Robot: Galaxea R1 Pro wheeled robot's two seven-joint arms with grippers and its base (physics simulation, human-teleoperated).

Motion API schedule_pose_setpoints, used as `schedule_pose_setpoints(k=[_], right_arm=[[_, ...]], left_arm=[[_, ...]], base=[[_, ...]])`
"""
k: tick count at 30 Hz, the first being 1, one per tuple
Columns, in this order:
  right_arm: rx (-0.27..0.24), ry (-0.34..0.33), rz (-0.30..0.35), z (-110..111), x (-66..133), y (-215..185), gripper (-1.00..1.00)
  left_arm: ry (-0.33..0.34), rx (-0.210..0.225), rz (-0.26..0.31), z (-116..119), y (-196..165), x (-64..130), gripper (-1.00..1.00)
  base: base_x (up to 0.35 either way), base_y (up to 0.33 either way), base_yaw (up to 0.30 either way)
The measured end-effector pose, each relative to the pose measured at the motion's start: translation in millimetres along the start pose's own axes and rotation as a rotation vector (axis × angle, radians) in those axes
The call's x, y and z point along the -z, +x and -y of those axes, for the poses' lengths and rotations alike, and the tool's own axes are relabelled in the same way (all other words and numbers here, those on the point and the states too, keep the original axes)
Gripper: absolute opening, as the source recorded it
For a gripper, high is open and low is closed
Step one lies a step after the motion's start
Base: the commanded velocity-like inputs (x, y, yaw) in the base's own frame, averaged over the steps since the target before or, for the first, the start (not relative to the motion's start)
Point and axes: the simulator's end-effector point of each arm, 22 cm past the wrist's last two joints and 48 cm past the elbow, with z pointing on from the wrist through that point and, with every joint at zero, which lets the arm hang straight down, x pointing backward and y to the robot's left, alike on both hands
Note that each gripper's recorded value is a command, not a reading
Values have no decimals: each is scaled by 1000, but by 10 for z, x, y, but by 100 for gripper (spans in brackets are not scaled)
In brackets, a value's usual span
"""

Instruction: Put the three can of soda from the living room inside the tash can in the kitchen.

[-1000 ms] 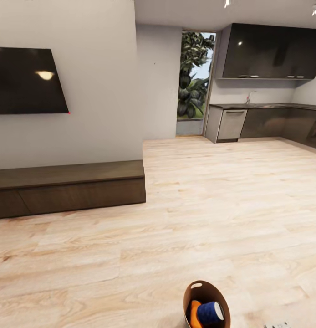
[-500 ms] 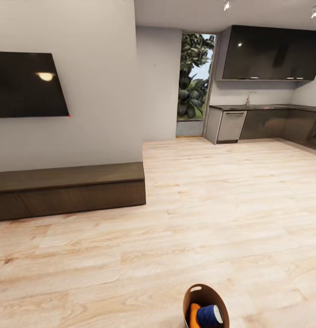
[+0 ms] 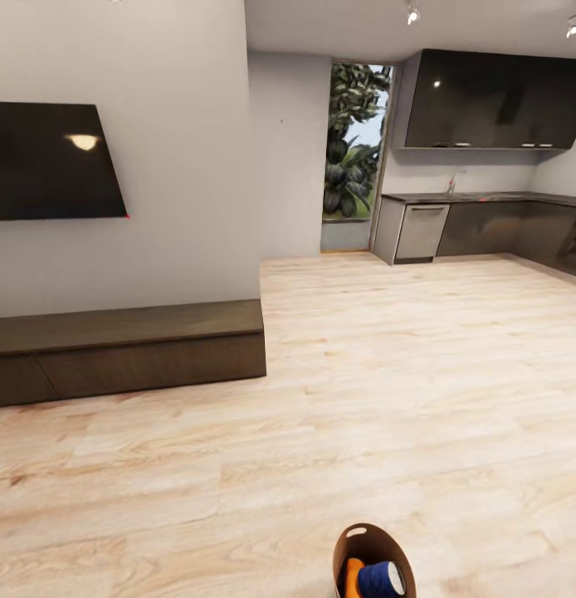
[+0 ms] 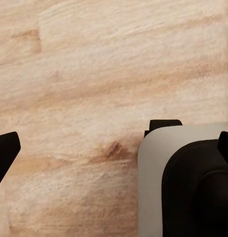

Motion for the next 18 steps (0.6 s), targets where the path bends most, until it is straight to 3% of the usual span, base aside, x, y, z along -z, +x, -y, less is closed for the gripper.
schedule_pose_setpoints(k=[6,18], right_arm=[[-34,-22,-114,-133,289,615,100],[-67,-33,-193,-233,642,902,100]], left_arm=[[1,-2,3,-10,59,193,100],[15,6,3,87,172,573,100]], base=[[0,0,0],[0,0,0]])
